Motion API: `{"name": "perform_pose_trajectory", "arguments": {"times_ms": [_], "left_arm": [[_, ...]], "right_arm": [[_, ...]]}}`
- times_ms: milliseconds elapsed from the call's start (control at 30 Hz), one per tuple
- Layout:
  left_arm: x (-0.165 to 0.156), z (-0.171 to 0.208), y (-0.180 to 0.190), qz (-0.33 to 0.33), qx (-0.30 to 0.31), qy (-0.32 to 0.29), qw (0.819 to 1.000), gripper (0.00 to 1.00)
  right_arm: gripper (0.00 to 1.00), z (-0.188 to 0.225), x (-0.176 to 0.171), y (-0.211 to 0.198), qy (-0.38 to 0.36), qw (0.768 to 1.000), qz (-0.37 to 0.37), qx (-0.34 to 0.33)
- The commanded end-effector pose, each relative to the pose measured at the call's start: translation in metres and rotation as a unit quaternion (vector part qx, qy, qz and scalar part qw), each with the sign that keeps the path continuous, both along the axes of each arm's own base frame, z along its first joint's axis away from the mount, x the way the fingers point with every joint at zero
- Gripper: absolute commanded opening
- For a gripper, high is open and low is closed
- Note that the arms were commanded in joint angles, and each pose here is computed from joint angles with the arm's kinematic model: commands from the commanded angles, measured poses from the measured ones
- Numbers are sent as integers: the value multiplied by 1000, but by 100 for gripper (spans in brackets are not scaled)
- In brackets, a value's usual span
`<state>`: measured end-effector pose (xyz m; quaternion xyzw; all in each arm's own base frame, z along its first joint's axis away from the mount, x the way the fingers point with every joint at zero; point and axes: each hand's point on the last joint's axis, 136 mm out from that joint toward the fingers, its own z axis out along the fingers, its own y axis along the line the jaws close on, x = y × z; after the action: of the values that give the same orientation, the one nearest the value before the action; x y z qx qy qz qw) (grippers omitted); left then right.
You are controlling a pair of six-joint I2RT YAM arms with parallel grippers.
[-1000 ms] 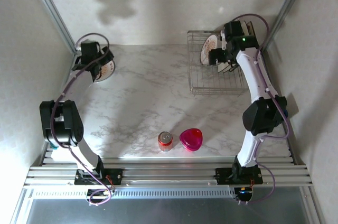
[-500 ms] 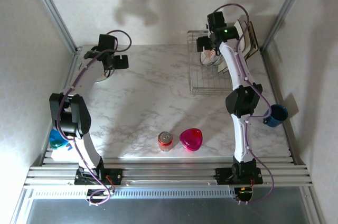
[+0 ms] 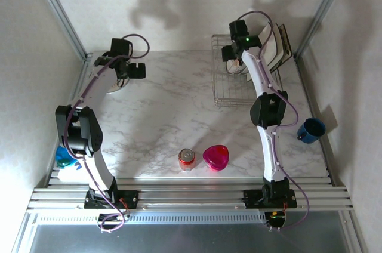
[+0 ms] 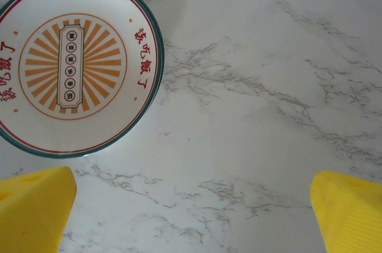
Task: Unload the plates from the dish rack
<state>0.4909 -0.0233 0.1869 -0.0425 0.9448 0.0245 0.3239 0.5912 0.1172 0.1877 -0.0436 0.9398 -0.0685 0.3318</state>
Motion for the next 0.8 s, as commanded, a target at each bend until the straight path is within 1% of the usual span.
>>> {"name": "perform_pose_trajectory", "arguments": {"times_ms": [0,500,600,767], "left_arm": [[-1,0,-4,-13,1,4,1000,100],[5,3,-7,-18,-4,-4,1000,100],[6,4,-7,-19,-4,-5,1000,100],[7,4,-6,-18,-3,-5,1000,100]], "right_arm": [[89,13,16,-8,-40,999,-27,7],[80,0,44,-16,-72,995,-57,43],[75,-1,47,-12,-76,994,-54,52],[63,-3,51,-6,-79,994,-47,66]]}}
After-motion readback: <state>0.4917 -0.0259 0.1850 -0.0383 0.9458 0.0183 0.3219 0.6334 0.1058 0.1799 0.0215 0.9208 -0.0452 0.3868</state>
